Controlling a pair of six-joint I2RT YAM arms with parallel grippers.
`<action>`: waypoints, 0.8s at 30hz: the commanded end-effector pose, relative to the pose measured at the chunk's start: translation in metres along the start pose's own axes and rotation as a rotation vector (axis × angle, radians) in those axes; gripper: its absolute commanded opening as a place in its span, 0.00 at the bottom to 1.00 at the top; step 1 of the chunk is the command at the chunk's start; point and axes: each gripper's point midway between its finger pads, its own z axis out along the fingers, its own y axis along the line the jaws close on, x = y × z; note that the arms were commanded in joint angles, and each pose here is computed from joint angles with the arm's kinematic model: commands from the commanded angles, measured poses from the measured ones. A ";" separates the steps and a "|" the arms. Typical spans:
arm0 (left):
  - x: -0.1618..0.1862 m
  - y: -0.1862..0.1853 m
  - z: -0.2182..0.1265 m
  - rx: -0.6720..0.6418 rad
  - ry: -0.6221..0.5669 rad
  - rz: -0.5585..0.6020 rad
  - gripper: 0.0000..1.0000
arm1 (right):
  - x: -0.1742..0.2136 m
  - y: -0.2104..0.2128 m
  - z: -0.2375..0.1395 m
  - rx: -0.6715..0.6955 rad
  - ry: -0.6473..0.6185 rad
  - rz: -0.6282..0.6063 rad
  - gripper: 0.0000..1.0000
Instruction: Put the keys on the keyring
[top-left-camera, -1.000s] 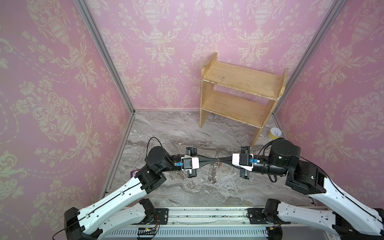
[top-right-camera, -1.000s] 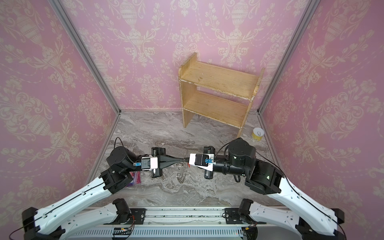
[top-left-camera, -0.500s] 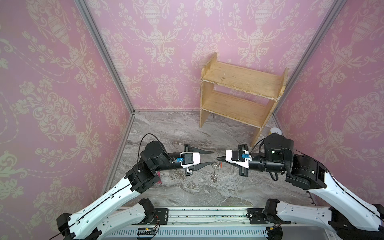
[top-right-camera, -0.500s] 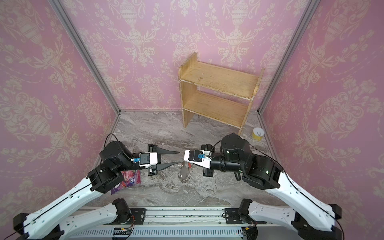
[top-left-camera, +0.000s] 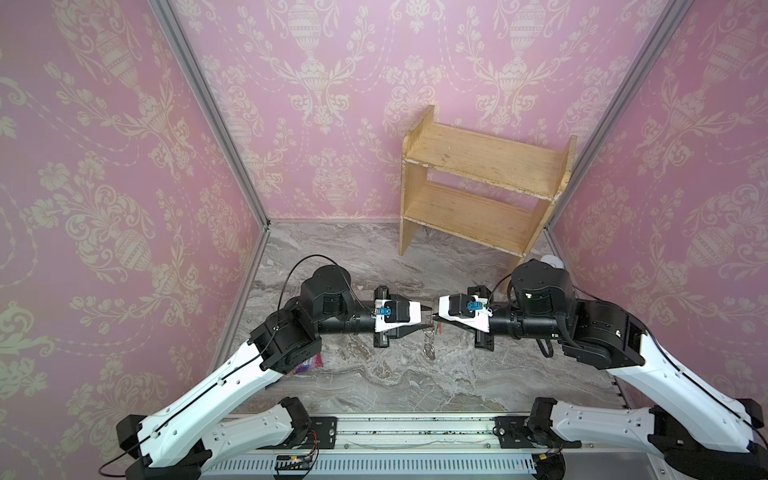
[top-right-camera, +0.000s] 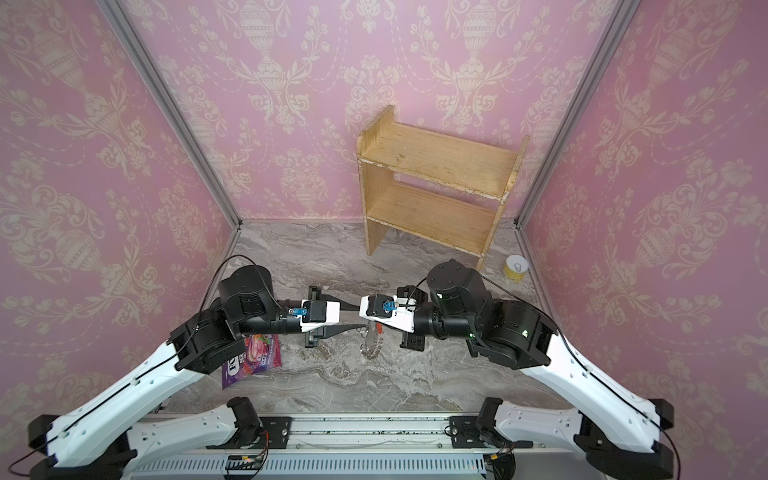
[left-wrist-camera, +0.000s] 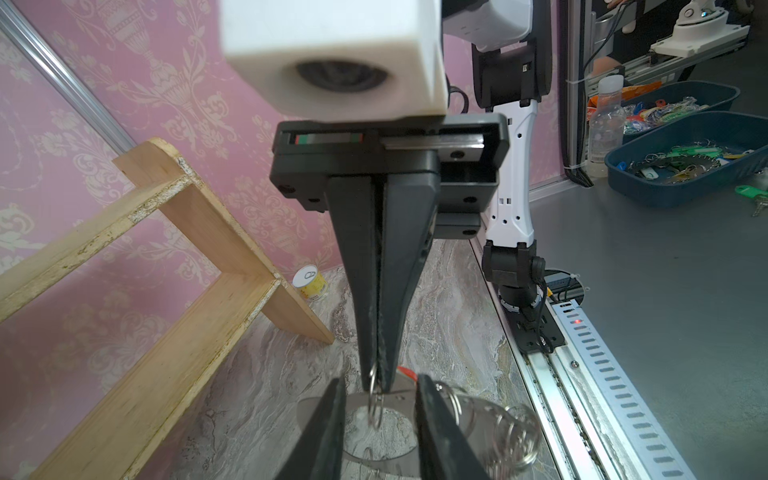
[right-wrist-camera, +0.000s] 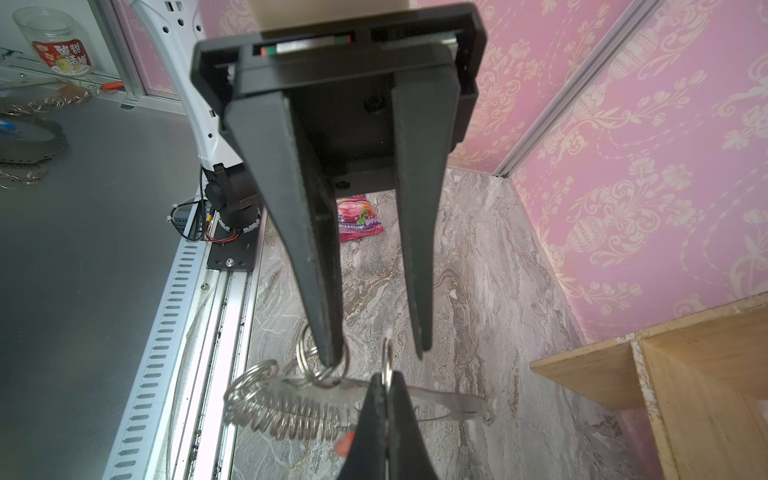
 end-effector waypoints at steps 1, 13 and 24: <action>0.000 0.000 -0.001 0.000 0.030 0.020 0.29 | -0.019 -0.005 -0.012 0.025 -0.059 -0.003 0.00; 0.000 0.002 0.008 0.000 0.036 0.037 0.19 | -0.021 -0.003 -0.015 0.021 -0.075 -0.006 0.00; -0.006 0.000 0.008 0.004 0.009 0.041 0.06 | -0.020 -0.004 -0.014 0.025 -0.070 -0.004 0.00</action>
